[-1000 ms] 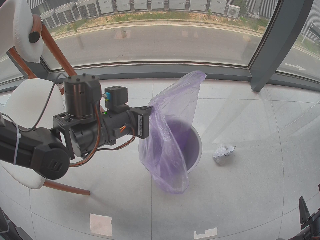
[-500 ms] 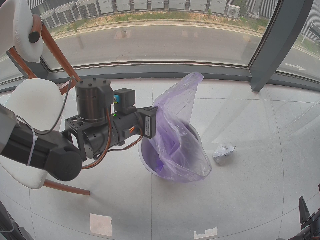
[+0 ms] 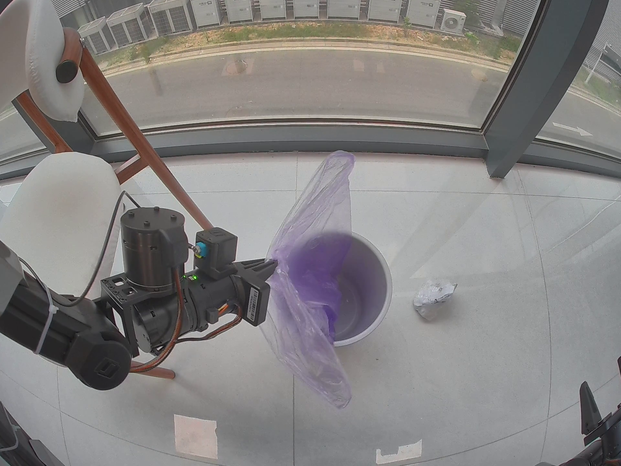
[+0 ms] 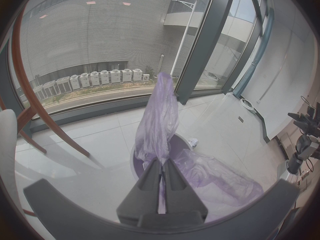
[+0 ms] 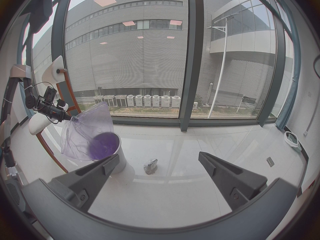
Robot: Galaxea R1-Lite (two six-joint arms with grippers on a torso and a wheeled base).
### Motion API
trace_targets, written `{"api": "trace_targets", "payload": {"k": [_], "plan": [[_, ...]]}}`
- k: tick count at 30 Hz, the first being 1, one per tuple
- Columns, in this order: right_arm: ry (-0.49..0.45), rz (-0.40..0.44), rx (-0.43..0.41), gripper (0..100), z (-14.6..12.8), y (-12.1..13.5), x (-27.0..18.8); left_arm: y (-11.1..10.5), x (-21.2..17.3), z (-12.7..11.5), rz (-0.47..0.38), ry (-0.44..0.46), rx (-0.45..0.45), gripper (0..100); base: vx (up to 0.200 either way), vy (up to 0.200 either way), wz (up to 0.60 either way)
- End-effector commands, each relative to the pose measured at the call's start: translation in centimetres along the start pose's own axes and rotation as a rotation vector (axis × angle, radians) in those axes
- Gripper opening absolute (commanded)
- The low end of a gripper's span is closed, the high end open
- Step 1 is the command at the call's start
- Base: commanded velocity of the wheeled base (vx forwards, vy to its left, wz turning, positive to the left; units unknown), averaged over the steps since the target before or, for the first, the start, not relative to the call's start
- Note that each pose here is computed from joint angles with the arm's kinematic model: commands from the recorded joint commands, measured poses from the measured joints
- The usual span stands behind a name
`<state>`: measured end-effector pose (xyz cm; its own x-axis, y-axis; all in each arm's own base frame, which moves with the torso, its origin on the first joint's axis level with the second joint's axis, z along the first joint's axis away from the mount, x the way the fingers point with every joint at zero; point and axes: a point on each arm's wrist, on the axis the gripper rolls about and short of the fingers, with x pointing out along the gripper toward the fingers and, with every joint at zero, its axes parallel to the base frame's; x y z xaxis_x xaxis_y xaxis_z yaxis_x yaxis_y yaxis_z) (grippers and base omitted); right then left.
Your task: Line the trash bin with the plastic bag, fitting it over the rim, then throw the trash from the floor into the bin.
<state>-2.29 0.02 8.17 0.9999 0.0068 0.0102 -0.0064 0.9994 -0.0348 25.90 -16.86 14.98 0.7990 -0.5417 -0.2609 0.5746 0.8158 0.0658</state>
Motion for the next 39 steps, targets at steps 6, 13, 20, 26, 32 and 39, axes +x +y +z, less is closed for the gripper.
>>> {"api": "trace_targets", "payload": {"k": [6, 13, 20, 26, 32, 39], "plan": [[0.002, 0.007, -0.011, 100, -0.5, 0.0, 0.0, -0.9, -0.4, 0.3, -0.041, -0.012, 0.019, 0, 0.0, 0.0, 0.0], [0.013, 0.012, -0.005, 100, -0.5, 0.0, 0.1, -3.1, -0.3, 0.0, -0.109, -0.004, 0.039, 0, 0.0, 0.0, 0.0], [0.0, 0.025, -0.014, 100, -0.5, 0.1, 0.0, -3.7, 1.2, -0.8, -0.118, 0.024, 0.052, 0, 0.0, 0.0, 0.0], [-0.052, 0.029, 0.038, 100, 5.8, -0.2, 1.4, -3.7, 1.7, -0.5, -0.115, 0.0, 0.05, 0, 0.0, 0.0, 0.0], [0.288, 0.315, 0.148, 100, 5.1, 0.8, 6.0, -3.7, 2.0, -0.4, -0.11, -0.002, 0.043, 0, 0.0, 0.0, 0.0], [0.493, 0.444, 0.489, 100, 10.2, 3.1, 12.6, -3.7, 2.0, -0.4, -0.099, -0.001, 0.041, 0, 0.0, 0.0, 0.0]]}}
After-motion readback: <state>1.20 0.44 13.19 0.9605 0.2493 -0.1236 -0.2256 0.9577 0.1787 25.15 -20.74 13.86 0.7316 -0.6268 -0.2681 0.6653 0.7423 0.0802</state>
